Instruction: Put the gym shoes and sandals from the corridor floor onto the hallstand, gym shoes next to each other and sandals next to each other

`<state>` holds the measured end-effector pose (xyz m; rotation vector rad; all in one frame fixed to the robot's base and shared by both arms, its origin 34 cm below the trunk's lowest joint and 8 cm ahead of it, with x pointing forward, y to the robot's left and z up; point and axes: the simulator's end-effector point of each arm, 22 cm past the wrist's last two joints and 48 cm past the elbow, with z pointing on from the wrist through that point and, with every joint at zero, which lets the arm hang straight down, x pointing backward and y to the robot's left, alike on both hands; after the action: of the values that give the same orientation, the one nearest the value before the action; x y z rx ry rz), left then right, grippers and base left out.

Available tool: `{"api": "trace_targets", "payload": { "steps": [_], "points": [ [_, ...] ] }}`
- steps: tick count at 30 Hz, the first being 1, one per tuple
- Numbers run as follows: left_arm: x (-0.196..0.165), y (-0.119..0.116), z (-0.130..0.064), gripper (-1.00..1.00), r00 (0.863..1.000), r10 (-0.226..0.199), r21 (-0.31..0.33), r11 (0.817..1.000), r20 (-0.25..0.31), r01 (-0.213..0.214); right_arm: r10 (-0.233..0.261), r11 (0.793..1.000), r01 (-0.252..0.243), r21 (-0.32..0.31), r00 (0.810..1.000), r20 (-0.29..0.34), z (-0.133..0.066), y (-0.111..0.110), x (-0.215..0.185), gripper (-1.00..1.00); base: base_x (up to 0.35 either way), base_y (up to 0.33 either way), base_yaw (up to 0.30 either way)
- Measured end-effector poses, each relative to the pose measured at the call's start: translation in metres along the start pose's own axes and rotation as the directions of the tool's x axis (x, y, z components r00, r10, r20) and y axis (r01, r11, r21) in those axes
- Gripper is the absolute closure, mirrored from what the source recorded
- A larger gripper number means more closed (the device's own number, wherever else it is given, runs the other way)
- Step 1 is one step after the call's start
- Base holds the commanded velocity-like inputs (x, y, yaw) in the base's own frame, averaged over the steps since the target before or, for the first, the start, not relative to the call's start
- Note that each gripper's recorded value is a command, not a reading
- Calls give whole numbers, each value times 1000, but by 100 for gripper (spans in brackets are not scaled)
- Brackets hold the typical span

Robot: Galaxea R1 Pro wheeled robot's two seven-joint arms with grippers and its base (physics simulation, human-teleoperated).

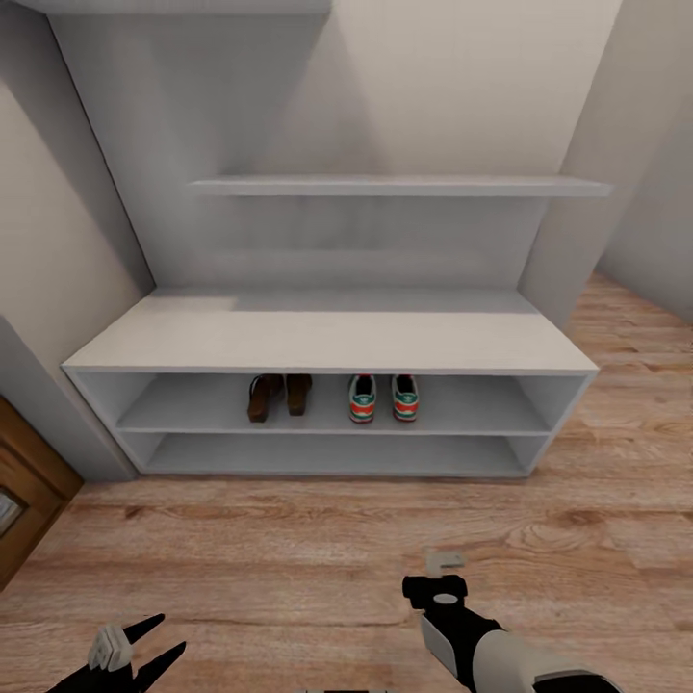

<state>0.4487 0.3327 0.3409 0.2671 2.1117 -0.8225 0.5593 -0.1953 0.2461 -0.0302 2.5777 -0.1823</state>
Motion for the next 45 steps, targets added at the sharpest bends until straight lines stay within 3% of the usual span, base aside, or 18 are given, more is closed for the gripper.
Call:
{"api": "trace_targets", "payload": {
  "steps": [1,4,5,8,21,31,36,45],
  "points": [
    [2,24,-13,-100,1000,-3,-92,996,-19,1,-35,999,35,-2,999,22,-2,0,-4,-100,0,0,-4],
    [-2,34,-19,-100,1000,0,-144,990,-27,-4,-46,999,46,0,999,20,-7,-2,-5,-100,0,0,-2],
    [2,45,-25,-100,999,-10,-197,980,-38,2,-53,999,53,13,999,6,-8,-13,7,-100,0,0,0],
    [1,47,-30,-100,999,-19,-224,975,-45,9,-55,998,55,23,998,3,-13,-22,16,-100,0,0,0],
    [-20,48,-41,-100,998,-28,-280,960,-53,12,-41,998,38,52,996,74,-40,-58,33,-100,0,0,0],
    [-38,46,-48,-100,998,-30,-312,950,-56,11,-38,997,32,63,995,94,-64,-75,46,-100,0,0,0],
    [-46,42,-52,-100,998,-34,-319,948,-57,14,-32,998,23,66,990,134,-77,-82,44,-100,0,0,0],
    [-41,27,-57,-100,994,-85,-326,944,-71,58,-17,997,4,72,983,183,-102,-91,47,-100,0,0,0]
  ]
}}
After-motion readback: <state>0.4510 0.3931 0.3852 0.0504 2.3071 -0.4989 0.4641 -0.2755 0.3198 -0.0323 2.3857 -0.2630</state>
